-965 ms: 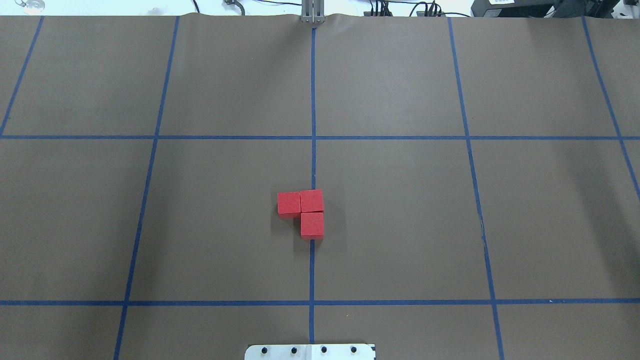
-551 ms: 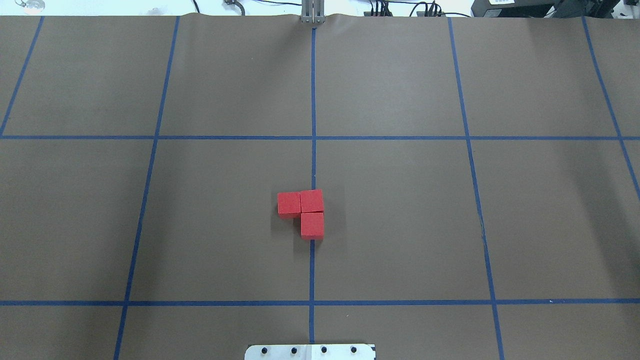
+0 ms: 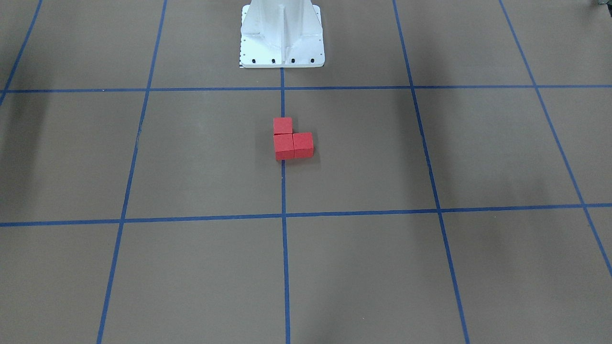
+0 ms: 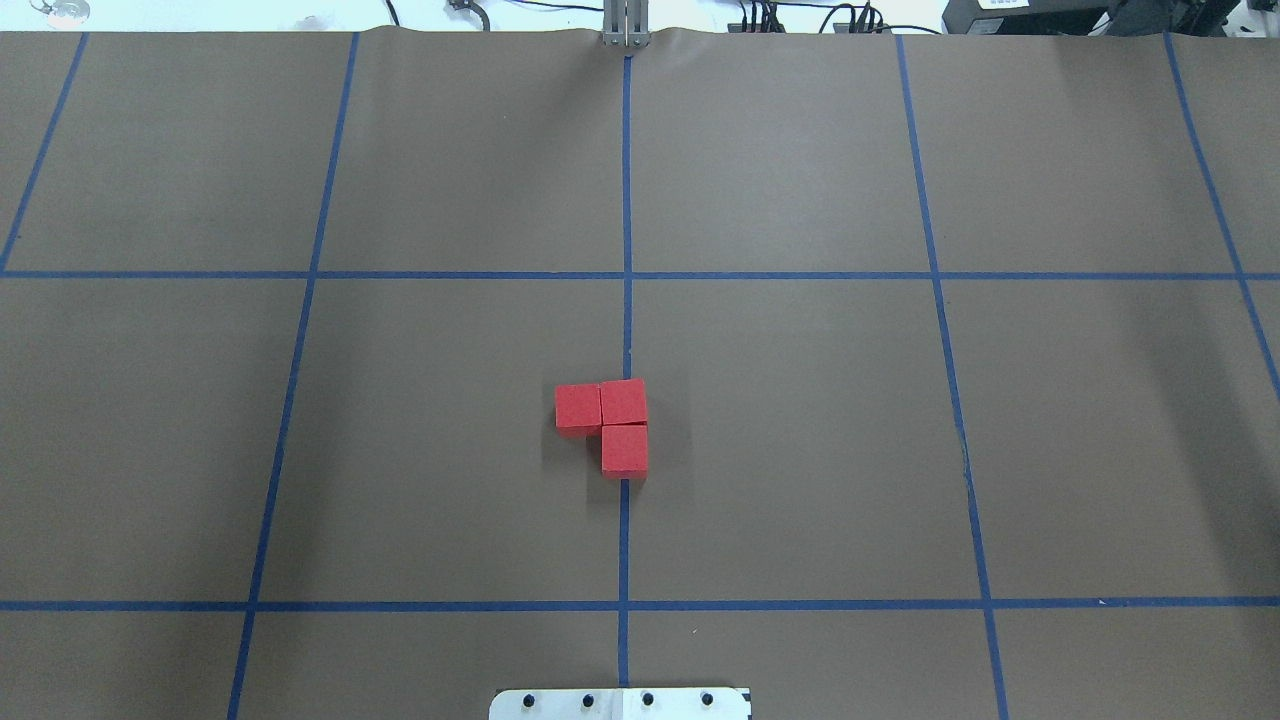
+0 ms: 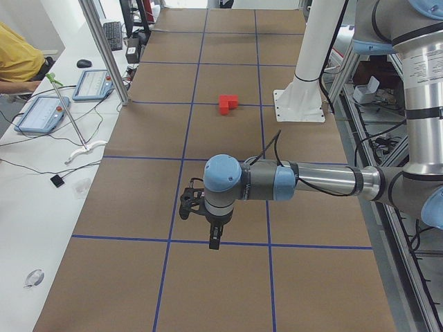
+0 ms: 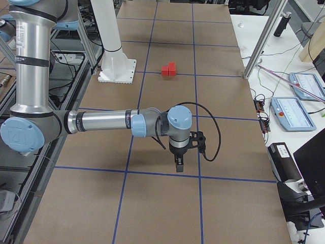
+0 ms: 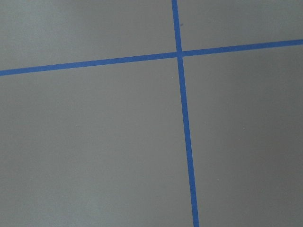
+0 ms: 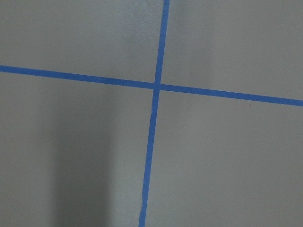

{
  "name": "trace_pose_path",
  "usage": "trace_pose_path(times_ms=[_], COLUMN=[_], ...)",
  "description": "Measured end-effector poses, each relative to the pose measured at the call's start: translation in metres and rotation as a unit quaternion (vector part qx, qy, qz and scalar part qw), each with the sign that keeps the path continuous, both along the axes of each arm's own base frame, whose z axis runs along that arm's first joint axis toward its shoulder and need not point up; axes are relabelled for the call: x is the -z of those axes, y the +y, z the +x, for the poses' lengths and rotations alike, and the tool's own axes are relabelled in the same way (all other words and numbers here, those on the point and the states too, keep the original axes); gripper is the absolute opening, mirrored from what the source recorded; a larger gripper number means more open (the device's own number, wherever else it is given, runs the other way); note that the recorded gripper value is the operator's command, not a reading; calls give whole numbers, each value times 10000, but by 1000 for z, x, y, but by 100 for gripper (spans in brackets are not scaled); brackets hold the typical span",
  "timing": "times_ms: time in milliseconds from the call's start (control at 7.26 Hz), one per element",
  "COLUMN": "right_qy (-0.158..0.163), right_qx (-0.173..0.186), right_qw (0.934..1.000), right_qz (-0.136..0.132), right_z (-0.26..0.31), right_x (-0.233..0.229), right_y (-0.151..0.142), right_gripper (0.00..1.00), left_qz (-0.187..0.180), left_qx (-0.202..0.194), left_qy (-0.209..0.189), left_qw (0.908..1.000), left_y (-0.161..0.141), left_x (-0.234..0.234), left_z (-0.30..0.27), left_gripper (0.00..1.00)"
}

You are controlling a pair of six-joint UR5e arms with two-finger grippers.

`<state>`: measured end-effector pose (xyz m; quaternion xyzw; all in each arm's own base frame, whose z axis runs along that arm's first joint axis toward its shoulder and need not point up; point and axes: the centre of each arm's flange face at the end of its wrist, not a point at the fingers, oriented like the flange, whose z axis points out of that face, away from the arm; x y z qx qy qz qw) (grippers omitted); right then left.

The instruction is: Form red blocks into L shape at center

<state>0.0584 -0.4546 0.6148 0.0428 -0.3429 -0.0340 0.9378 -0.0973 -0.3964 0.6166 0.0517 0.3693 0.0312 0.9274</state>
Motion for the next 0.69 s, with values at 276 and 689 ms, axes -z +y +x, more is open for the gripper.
trace_pose_path(times_ms=[276,689], right_qy=[-10,-19], right_qx=[-12,-15], right_qw=[10000,10000], right_qz=[-4,13], right_z=[0,0], right_x=[1,3], right_y=[0,-1], right_gripper=[100,100], left_qz=[8,134], left_qx=[0,0], left_qy=[6,7], left_qw=[10000,9999], left_y=[0,-2], left_x=[1,2], left_z=[0,0], left_gripper=[100,100])
